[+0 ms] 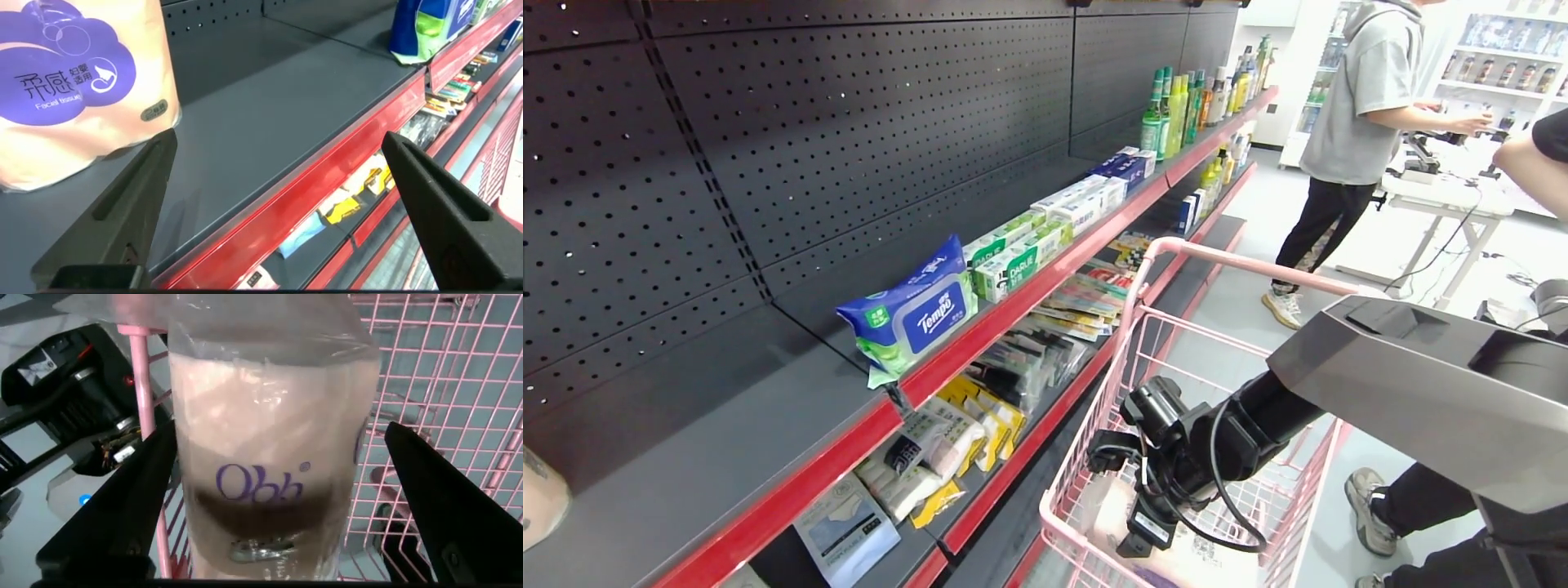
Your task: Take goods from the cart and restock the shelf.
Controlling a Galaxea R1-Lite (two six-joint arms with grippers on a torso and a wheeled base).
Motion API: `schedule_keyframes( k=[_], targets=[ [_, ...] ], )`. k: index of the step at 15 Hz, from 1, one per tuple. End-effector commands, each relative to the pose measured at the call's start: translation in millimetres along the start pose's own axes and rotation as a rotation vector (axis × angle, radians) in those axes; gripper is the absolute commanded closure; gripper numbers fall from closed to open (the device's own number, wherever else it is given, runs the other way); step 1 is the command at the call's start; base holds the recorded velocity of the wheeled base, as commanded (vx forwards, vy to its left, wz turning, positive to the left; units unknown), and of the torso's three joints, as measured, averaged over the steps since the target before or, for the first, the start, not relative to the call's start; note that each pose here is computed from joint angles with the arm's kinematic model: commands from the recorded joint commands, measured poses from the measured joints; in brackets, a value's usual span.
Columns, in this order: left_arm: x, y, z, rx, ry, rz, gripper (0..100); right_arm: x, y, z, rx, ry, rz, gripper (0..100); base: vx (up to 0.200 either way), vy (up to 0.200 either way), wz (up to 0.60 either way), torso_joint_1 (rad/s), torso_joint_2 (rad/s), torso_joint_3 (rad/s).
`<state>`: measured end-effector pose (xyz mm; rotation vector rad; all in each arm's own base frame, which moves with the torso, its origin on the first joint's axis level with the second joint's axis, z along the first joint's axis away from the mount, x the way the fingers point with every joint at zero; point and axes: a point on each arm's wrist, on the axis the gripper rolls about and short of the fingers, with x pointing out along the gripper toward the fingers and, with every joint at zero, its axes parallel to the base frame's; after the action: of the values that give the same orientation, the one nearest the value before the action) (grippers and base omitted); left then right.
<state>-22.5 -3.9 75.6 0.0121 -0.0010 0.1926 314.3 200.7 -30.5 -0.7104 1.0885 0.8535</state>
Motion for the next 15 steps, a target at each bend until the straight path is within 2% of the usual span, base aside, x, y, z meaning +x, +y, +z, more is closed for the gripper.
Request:
schedule_keyframes(
  k=[1,6,10,15],
  targets=[
    [0.1,0.0,0.0,0.0,0.001,0.001,0,3.5,-3.6,-0.6,0.006,0.002,-0.004,0,0.0,0.0,0.0,0.0,0.0,0.0],
    [0.1,0.0,0.0,0.0,0.001,0.001,0,4.7,-3.3,0.7,0.001,0.005,-0.011,0,0.0,0.0,0.0,0.0,0.0,0.0],
    [0.1,0.0,0.0,0.0,0.001,0.001,0,4.7,-3.3,0.7,0.002,0.006,-0.013,0,0.0,0.0,0.0,-0.099,0.25,0.151],
    [0.1,0.0,0.0,0.0,0.001,0.001,0,4.6,-3.0,1.8,-0.014,0.01,-0.027,0,0.0,0.0,0.0,-0.003,0.01,0.007]
  ],
)
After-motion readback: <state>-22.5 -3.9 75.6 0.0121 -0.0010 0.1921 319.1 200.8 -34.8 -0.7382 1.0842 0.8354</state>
